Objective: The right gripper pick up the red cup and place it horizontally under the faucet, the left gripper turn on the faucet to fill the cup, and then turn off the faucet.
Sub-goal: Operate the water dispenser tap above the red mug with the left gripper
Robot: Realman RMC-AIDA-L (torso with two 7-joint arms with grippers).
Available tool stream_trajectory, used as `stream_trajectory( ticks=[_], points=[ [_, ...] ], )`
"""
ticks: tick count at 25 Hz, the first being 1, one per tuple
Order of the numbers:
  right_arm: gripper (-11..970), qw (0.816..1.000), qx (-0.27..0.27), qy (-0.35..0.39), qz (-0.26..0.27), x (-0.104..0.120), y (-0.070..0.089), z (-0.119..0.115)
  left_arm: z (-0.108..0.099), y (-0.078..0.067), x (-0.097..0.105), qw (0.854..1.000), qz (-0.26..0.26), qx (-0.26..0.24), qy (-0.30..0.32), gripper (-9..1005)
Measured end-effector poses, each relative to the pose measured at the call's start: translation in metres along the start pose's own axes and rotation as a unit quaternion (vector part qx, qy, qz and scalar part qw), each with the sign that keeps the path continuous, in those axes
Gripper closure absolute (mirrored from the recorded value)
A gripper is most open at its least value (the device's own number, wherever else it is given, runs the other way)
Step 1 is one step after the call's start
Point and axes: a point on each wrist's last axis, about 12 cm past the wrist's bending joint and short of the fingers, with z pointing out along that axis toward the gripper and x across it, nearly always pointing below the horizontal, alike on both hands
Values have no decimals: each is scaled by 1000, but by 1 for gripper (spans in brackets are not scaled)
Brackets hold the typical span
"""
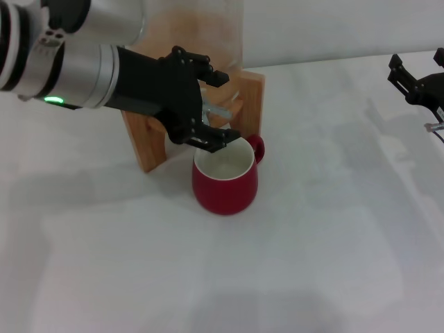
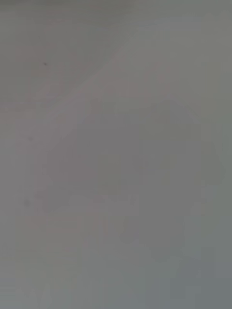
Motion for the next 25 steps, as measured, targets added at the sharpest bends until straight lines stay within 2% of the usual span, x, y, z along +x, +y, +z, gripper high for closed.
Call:
stream_trajectory(
  ticks=[5,15,25],
  points=[
    [85,1000,0,2,0,0,0,0,-3,-11,3,1000,-7,-20,-4,182],
    [85,1000,-3,2,-1,0,2,2,-3,-35,29,996,-54,-64,-33,182],
    [85,1000,-4,1,-3,-1,3,5,2,-42,32,994,-65,-71,-58,182]
  ],
)
